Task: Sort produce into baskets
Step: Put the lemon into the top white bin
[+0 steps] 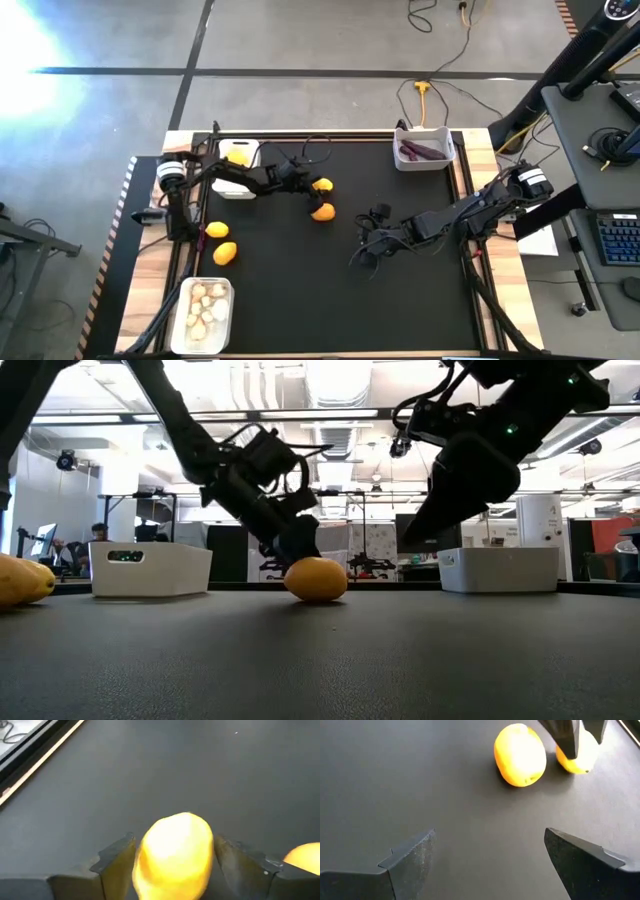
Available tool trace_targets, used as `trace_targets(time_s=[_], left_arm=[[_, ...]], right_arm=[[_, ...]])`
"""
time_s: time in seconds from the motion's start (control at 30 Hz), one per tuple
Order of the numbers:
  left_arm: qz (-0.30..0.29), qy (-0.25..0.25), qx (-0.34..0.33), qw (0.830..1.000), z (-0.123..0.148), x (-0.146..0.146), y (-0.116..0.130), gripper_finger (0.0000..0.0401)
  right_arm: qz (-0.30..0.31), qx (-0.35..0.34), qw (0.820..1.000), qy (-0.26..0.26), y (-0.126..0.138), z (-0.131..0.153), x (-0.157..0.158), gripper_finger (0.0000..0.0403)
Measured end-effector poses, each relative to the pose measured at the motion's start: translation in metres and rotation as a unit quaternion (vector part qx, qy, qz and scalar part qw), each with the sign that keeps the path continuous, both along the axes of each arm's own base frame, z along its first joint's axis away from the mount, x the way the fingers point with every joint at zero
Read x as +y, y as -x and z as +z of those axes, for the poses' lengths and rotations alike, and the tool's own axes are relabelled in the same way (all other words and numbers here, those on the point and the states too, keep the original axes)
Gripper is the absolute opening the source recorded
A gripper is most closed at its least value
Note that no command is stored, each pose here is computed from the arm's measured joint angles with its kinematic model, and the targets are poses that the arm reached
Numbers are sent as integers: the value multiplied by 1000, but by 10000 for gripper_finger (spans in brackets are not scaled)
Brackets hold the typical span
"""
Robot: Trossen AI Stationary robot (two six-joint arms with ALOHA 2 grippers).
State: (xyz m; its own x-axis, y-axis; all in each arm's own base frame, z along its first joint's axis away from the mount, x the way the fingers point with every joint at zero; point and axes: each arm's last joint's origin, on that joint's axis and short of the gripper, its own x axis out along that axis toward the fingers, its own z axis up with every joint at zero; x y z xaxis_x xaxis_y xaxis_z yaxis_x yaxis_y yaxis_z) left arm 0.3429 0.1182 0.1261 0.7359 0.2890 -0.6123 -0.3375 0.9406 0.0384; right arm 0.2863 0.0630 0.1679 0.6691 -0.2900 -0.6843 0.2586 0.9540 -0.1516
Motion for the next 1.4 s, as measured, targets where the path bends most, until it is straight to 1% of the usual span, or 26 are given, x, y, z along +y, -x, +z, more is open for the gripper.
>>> trace_targets(time_s=[0.17, 0.37, 0.47, 0.63, 0.73, 0.87, 1.07, 1.23, 1.4], left_arm=[[-1, -1, -6, 1000, -9, 2, -3, 229], [18, 15, -15, 1000, -13, 3, -4, 185], [22, 24, -12, 999, -7, -1, 0, 175], [12, 15, -46, 999, 16, -13, 8, 177], [12, 18, -57, 998, 26, -20, 23, 177], [10, 18, -104, 994, 49, -34, 47, 177], [13, 17, -138, 990, 65, -57, 90, 177], [30, 10, -133, 991, 68, -71, 121, 177], [40, 2, -137, 990, 81, -81, 143, 177]], right_arm=[[0, -6, 1000, -2, -1, 1, 0, 364], [-5, -9, 1000, -5, -2, 1, -4, 364], [-6, -8, 1000, -5, -2, 1, -4, 364], [-5, -8, 1000, -4, -2, 1, -4, 364], [-5, -8, 1000, -5, -2, 1, -4, 364], [-5, -9, 1000, -5, -2, 1, -4, 364], [-5, -11, 1000, -5, -3, 1, -4, 364], [-5, -12, 1000, -5, -3, 1, -4, 364], [-6, -12, 1000, -6, -3, 1, -4, 364]])
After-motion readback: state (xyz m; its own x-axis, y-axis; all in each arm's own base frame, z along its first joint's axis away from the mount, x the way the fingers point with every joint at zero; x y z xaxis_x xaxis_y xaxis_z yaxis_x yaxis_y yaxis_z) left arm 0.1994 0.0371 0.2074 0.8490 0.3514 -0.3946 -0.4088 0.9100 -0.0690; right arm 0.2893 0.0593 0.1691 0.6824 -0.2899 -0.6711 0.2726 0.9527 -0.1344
